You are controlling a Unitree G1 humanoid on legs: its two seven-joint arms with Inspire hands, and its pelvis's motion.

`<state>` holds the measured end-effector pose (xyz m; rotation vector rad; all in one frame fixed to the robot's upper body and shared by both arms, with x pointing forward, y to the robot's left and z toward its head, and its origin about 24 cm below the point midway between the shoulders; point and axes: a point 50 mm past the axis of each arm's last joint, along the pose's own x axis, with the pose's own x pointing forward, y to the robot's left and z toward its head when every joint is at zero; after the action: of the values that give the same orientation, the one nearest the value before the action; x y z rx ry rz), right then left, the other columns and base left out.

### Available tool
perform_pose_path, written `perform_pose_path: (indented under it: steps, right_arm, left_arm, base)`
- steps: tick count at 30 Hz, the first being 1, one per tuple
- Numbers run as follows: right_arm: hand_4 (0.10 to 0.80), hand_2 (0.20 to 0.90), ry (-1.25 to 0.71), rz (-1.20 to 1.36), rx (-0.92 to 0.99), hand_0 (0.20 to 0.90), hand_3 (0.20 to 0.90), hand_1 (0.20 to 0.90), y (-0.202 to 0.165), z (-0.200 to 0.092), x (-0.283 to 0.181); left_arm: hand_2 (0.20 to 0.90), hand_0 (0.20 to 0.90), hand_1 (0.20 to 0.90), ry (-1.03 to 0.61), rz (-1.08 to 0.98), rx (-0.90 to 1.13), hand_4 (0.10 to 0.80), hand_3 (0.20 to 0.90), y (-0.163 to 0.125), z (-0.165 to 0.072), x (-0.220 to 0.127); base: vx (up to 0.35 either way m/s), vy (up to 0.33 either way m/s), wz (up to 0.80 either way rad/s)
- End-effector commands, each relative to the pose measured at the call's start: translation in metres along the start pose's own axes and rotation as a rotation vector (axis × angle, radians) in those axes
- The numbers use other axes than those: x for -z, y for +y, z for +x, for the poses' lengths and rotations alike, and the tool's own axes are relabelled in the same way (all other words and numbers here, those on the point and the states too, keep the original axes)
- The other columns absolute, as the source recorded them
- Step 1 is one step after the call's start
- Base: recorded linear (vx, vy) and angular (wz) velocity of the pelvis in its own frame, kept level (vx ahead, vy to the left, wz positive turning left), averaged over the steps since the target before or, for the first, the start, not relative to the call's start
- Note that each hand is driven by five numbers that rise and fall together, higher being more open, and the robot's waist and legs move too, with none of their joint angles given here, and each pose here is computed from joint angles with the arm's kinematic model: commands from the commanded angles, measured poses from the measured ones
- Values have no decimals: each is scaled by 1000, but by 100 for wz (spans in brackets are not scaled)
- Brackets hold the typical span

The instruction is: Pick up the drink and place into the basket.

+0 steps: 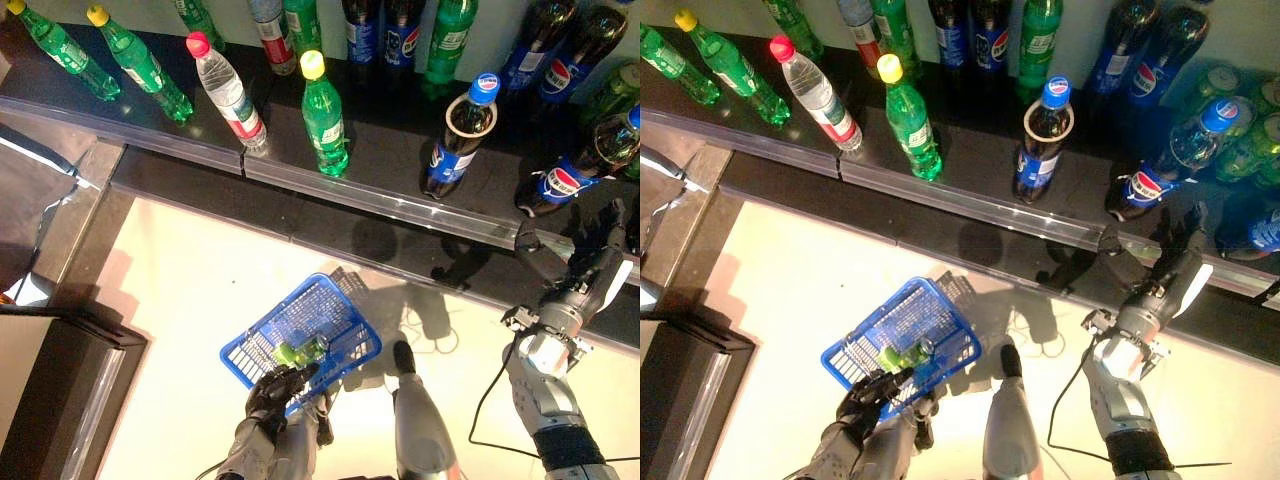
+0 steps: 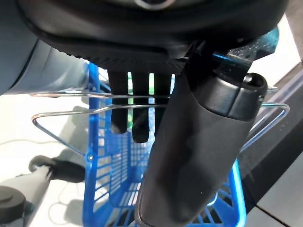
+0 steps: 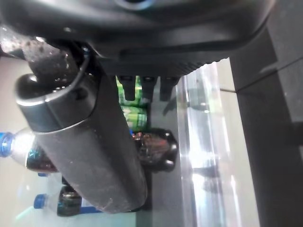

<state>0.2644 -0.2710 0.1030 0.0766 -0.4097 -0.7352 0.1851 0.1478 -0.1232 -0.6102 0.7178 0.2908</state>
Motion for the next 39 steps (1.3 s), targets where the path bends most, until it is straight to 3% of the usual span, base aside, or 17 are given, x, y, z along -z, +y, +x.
perform_pose_path:
  steps: [1, 9, 18, 39]
  right_arm:
    - [800, 900, -274, 168, 29, 900, 900, 900, 11, 27, -60]
    - [800, 900, -334, 165, -49, 900, 900, 900, 27, 43, -82]
    - [800, 900, -368, 199, 1, 900, 900, 900, 26, 63, -104]
    - [800, 900, -257, 237, -78, 900, 900, 900, 21, 128, -127]
  left_arm:
    - [300, 300, 300, -95, 6, 2, 100, 200, 16, -9, -6]
    - [300, 300, 300, -66, 35, 19, 100, 200, 16, -10, -3]
    - [300, 300, 300, -47, 58, 38, 100, 200, 16, -10, -3]
    - [300, 300, 300, -25, 114, 62, 100, 200, 19, -8, -12]
  base:
    - [0, 0, 0]
    - [52, -16, 3]
    - [34, -25, 1]
    - [11, -23, 5]
